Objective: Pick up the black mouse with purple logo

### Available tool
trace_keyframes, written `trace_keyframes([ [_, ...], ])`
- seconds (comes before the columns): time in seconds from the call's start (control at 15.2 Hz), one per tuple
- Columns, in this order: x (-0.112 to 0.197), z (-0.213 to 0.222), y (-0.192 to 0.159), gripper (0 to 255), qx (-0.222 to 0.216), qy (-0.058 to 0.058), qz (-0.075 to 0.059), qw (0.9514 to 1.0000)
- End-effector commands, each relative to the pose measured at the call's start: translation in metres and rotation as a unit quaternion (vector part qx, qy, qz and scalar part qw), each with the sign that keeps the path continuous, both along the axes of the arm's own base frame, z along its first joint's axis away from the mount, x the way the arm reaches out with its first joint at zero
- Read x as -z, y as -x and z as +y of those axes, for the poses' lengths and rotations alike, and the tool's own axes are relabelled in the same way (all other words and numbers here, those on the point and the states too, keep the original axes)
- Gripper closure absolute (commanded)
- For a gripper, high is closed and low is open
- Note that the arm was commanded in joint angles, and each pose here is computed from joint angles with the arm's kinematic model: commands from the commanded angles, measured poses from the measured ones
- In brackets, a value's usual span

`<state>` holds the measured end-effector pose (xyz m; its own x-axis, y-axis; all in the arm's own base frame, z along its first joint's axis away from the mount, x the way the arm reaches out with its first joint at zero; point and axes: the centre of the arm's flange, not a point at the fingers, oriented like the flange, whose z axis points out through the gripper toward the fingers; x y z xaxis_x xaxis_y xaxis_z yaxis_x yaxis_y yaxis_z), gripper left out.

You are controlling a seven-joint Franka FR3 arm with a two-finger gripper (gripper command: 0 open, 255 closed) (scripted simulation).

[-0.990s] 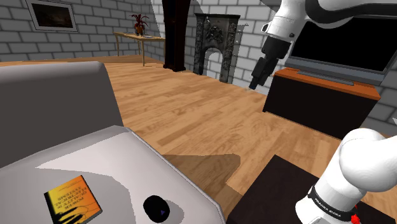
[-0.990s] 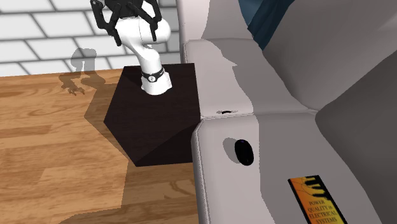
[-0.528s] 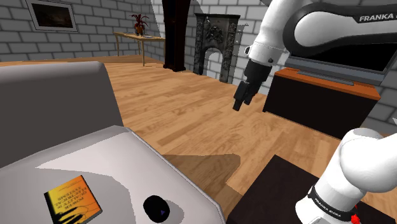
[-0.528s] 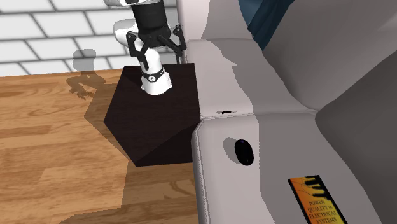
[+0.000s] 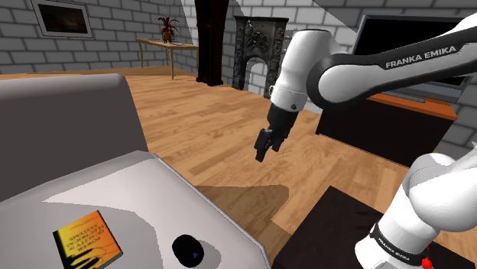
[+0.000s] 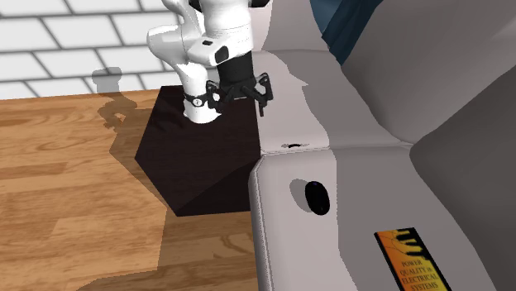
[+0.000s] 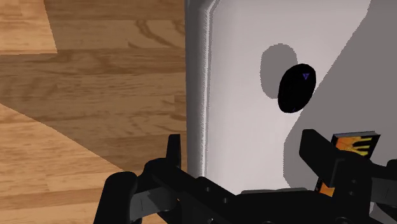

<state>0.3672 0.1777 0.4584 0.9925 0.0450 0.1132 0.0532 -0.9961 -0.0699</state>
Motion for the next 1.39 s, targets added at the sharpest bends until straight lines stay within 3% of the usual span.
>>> trace_keyframes([
  [0.0,0.018,0.02,-0.001,0,0.002,-0.001,0.003,1.0],
  [1.32,0.216,0.189,-0.042,0,0.022,-0.007,0.039,0.999],
])
